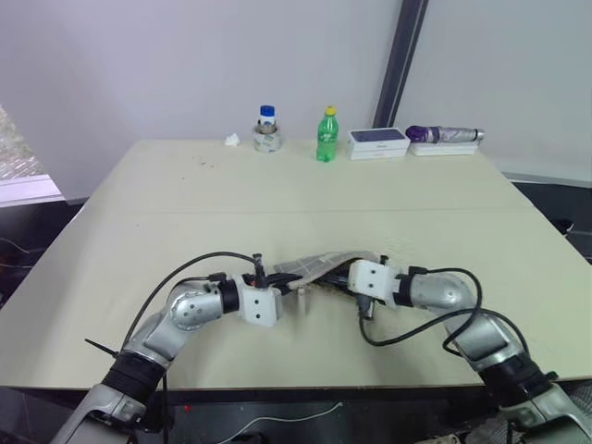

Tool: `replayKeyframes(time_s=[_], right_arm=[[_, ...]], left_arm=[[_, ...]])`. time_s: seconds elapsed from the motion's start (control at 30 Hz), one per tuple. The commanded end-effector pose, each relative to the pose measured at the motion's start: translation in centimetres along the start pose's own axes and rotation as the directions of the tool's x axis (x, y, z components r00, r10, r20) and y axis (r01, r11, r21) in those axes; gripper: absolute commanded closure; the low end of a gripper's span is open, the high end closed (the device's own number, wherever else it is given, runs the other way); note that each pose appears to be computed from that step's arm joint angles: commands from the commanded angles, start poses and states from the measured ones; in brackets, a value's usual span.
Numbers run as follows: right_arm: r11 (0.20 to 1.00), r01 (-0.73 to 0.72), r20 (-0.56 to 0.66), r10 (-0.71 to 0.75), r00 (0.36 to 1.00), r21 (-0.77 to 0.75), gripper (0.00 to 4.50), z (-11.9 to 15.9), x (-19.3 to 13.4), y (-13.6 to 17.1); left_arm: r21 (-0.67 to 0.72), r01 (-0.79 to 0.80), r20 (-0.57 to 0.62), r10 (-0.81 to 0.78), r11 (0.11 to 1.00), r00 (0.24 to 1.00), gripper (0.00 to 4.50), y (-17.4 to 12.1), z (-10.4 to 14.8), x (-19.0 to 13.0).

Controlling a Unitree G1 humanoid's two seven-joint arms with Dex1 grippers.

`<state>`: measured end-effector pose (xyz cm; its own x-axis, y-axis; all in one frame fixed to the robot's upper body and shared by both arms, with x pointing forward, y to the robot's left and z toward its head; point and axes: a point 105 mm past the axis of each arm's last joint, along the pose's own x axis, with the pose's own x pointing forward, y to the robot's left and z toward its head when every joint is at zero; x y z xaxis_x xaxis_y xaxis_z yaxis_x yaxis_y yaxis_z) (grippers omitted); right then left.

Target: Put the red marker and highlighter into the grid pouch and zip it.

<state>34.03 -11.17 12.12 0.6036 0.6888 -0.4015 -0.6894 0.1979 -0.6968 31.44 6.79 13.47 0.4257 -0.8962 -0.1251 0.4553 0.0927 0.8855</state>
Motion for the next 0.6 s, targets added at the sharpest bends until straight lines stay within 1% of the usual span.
replayKeyframes(time_s=[0.03, 0.07, 0.17, 0.2, 0.23, 0.27, 0.33, 0.37, 0.47, 0.6], right_arm=[[0.996, 0.058, 0.074, -0.054, 0.996, -0.061, 3.14, 1.6, 0.5, -1.2], [0.998, 0.04, 0.09, -0.035, 0.995, -0.054, 2.73, 1.7, 0.2, -1.1], [0.997, 0.03, 0.094, -0.024, 0.995, -0.064, 1.19, 1.3, -0.7, -1.3], [0.994, 0.037, 0.108, -0.026, 0.994, -0.101, 0.62, 1.6, -1.0, -1.3], [0.995, 0.036, 0.15, -0.021, 0.988, -0.093, 0.12, 2.3, -1.6, -1.4], [0.998, 0.03, 0.203, -0.018, 0.979, -0.056, 0.05, 3.1, -2.2, -1.4], [0.998, -0.019, 0.308, 0.002, 0.952, 0.053, 0.05, 5.0, -3.6, -1.2], [0.995, -0.046, 0.328, 0.016, 0.945, 0.083, 0.05, 5.4, -4.2, -1.0], [0.992, -0.076, 0.32, 0.039, 0.947, 0.105, 0.05, 5.4, -5.7, -0.5], [0.979, -0.055, 0.373, -0.022, 0.928, 0.195, 0.05, 5.7, -7.7, -1.4]], left_arm=[[0.047, -0.02, 0.059, 0.017, 0.999, 0.998, 4.5, 1.0, 1.5, 0.0], [0.045, -0.022, 0.054, 0.02, 0.999, 0.998, 4.5, 1.1, 1.3, -0.2], [0.039, -0.032, 0.042, 0.03, 0.999, 0.999, 4.5, 1.3, 1.1, -0.3], [0.031, -0.039, 0.041, 0.038, 0.999, 0.998, 4.5, 1.3, 1.0, -0.3], [-0.002, -0.063, 0.043, 0.063, 0.998, 0.997, 4.5, 1.5, 1.0, -0.3], [-0.044, -0.091, 0.047, 0.093, 0.995, 0.995, 4.5, 1.7, 1.0, -0.3], [-0.13, -0.126, 0.048, 0.133, 0.983, 0.99, 4.5, 1.7, 1.0, -0.4], [-0.147, -0.125, 0.046, 0.133, 0.981, 0.99, 4.5, 1.5, 1.0, -0.4], [-0.173, -0.12, 0.037, 0.128, 0.978, 0.991, 4.5, 0.8, 1.0, -0.4], [-0.202, -0.119, 0.032, 0.128, 0.972, 0.991, 4.5, 0.5, 1.0, -0.2]])
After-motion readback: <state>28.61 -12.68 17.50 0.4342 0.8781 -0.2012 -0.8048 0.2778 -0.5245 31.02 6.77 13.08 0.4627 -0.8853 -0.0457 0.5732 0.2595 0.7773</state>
